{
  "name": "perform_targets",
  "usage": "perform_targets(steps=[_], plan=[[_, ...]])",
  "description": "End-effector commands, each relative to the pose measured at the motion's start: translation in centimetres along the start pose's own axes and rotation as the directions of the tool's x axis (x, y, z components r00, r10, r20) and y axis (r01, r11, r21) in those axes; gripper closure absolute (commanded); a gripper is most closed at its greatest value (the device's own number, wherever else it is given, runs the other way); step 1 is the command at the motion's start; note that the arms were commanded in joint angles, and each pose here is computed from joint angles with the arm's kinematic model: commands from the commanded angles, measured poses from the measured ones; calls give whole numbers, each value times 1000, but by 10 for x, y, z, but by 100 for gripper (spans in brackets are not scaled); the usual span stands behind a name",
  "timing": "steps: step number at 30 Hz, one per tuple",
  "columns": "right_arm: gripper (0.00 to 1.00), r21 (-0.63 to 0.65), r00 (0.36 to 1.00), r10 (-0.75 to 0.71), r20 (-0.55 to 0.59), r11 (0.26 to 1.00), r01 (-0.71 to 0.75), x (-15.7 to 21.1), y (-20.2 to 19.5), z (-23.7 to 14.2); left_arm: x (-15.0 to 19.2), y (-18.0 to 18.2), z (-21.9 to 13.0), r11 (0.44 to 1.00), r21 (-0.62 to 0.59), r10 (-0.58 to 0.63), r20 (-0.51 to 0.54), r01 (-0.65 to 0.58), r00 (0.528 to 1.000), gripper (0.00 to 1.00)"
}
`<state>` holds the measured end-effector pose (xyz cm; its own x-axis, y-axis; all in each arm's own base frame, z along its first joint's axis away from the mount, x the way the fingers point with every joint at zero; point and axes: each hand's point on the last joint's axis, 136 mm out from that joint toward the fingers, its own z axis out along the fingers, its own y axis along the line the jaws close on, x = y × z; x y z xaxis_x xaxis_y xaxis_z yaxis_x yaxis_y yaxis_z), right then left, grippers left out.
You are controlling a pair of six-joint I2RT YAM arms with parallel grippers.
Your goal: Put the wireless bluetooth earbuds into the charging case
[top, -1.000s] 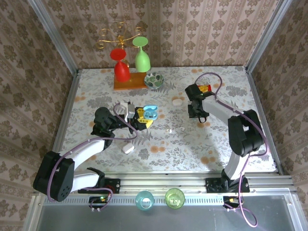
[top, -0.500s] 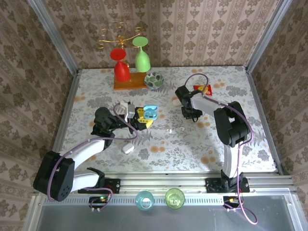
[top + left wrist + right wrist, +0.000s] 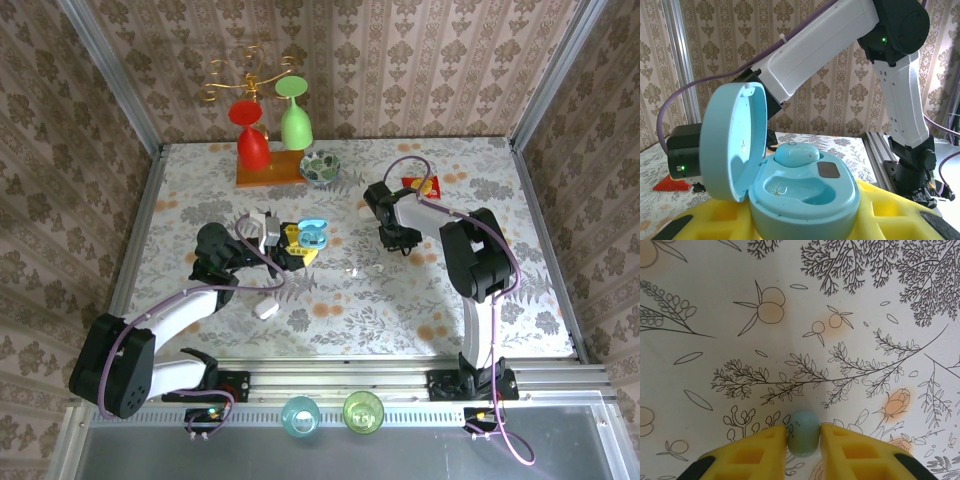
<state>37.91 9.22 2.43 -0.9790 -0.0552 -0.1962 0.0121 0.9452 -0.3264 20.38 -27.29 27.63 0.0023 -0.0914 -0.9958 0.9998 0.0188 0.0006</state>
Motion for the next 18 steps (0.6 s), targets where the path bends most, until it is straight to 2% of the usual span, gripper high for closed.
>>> perform_targets(steps=[1, 6, 12, 15, 18], plan=[[74, 31, 1000, -18, -26, 999, 19, 2, -1, 3, -6, -3, -1, 999, 18, 48, 16, -48, 999, 73], [74, 33, 999, -26, -31, 999, 27, 3, 0, 4, -6, -3, -1, 999, 18, 48, 17, -49, 999, 73], [79, 22, 1000, -27, -12, 999, 27, 1, -1, -5, -7, -3, -1, 999, 19, 51, 18, -51, 999, 73], [79, -40, 999, -10, 31, 999, 12, -2, 1, -24, -6, -3, -1, 999, 17, 50, 17, -51, 999, 73], [80, -168, 996, 15, 90, 986, 0, -4, 8, -52, -7, -3, -1, 999, 15, 52, 18, -52, 998, 73]])
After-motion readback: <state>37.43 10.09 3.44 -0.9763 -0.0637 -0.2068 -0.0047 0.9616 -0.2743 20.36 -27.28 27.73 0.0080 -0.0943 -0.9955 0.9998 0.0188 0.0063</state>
